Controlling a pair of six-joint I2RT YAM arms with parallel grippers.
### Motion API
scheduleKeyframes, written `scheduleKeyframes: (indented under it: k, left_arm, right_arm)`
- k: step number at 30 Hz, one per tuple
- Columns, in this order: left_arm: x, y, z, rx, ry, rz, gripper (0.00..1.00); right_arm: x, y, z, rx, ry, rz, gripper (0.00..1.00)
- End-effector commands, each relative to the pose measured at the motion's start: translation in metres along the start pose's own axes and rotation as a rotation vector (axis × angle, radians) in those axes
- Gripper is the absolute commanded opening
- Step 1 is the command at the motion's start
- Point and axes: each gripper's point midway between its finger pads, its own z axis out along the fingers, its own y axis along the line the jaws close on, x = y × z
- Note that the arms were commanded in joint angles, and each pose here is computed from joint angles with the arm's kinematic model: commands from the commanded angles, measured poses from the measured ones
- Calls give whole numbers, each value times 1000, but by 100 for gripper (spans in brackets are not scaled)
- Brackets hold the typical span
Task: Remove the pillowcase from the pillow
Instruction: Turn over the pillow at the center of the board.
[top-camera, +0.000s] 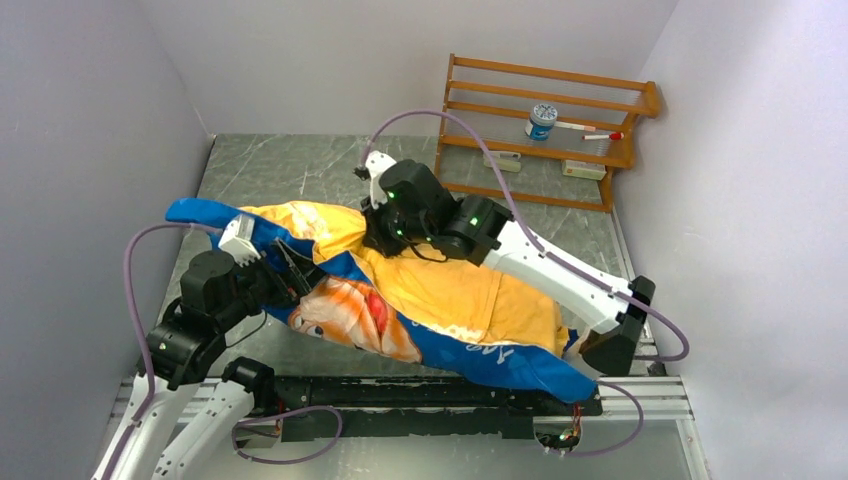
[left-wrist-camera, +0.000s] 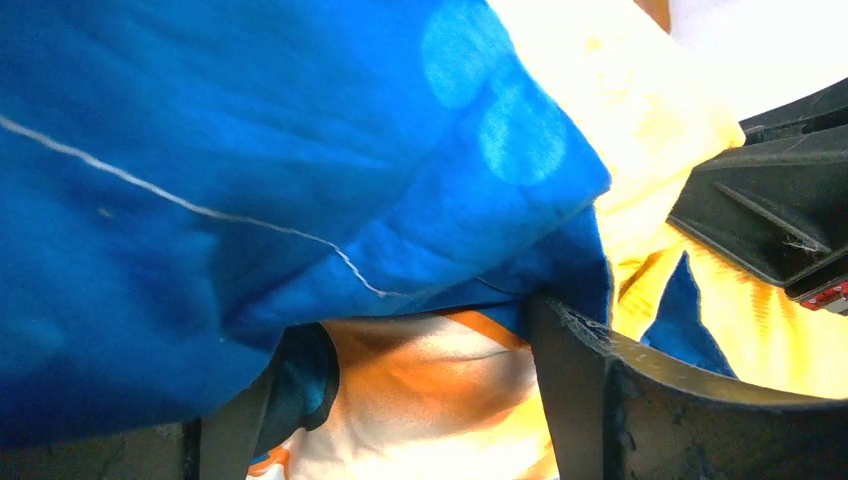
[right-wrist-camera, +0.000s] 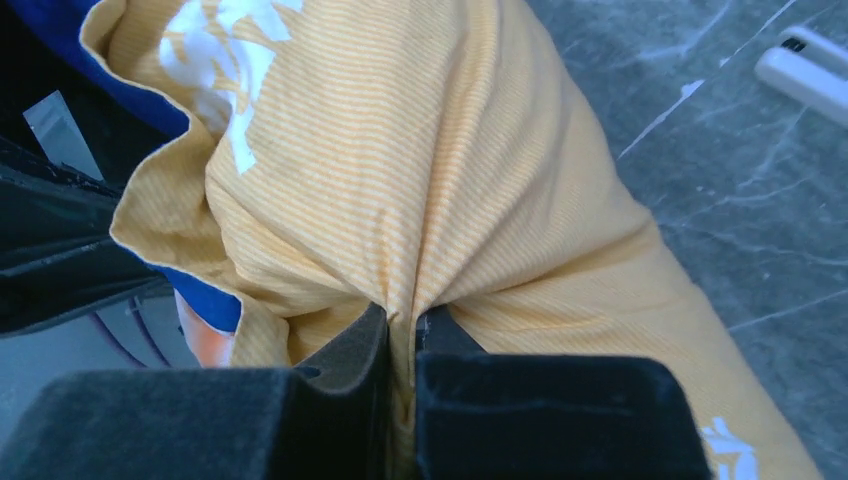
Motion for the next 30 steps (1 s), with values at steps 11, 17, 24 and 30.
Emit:
scheduleKeyframes:
  k: [11,17,24,30]
  left_arm:
    - [-123,-85,28,61,-239,234,91]
    - [-147,-83,50,-4,-281,279,95]
    - [-61,30,54,-308,-106,100,97]
    - [-14,62,21,-354,-69,-61,97]
  right_arm:
    - [-224,61,-79,-145,-650,-144,0]
    - [-181,37,-24,-46,-511,-166,0]
    - [-15,35,61,-163,-93,4,7]
    - [7,43,48,-207,50,15,56]
